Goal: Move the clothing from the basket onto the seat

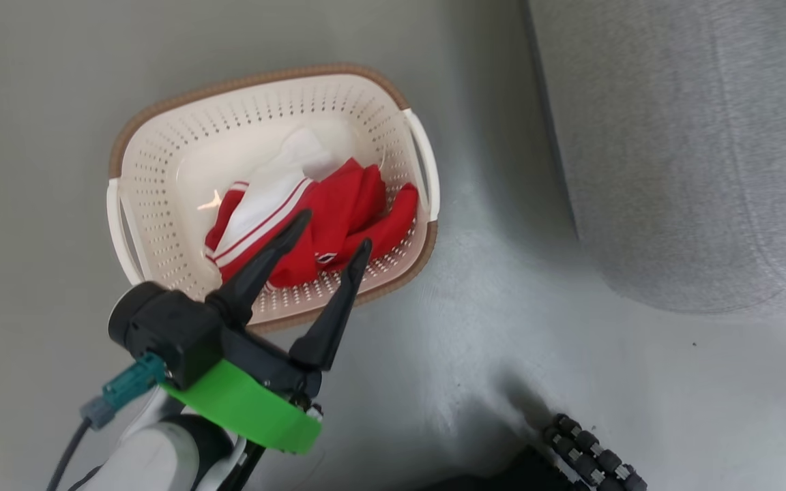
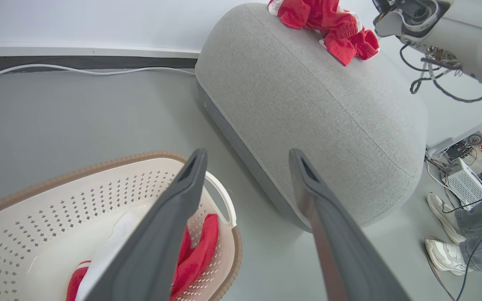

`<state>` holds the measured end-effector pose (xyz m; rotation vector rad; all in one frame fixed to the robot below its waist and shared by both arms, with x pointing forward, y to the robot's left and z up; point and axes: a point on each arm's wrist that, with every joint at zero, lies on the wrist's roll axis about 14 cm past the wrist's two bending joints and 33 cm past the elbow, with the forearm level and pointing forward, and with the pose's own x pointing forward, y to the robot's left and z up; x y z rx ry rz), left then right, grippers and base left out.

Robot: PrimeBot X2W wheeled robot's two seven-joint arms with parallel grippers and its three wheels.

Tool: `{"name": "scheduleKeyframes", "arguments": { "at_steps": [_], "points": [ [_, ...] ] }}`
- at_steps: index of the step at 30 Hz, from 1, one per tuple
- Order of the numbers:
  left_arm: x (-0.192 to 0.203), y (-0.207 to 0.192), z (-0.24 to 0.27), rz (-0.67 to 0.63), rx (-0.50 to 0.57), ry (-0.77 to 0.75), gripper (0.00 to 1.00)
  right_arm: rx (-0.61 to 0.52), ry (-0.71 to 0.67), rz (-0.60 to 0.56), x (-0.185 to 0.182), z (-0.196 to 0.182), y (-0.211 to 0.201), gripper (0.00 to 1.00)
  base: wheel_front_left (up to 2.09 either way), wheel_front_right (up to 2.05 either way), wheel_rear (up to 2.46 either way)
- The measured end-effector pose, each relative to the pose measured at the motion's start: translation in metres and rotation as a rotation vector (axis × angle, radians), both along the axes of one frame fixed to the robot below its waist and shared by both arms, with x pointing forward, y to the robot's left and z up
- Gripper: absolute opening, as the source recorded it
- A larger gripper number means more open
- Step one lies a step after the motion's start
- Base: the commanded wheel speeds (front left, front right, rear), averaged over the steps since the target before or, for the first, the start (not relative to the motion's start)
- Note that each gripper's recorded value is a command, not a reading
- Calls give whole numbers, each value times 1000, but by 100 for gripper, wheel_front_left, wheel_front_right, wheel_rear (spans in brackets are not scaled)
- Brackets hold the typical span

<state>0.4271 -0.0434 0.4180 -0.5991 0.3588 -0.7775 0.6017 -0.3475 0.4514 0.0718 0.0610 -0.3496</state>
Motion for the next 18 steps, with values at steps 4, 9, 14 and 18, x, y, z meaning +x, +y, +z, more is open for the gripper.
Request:
{"name": "scheduleKeyframes", "arguments": {
  "at_steps": [4,9,14,18],
  "points": [
    [7,-4,21,30,-47,-36,100,-47,-7,16,-20,18,-6,100,0,0,0],
    [11,2,36,59,-35,-88,100,-53,-62,54,-39,45,-1,100,0,0,0],
    [21,21,49,150,-25,-121,100,-29,-135,84,-60,68,13,100,0,0,0],
    [26,44,58,250,-13,-142,100,14,-158,96,-79,70,27,100,0,0,0]
  ]
}}
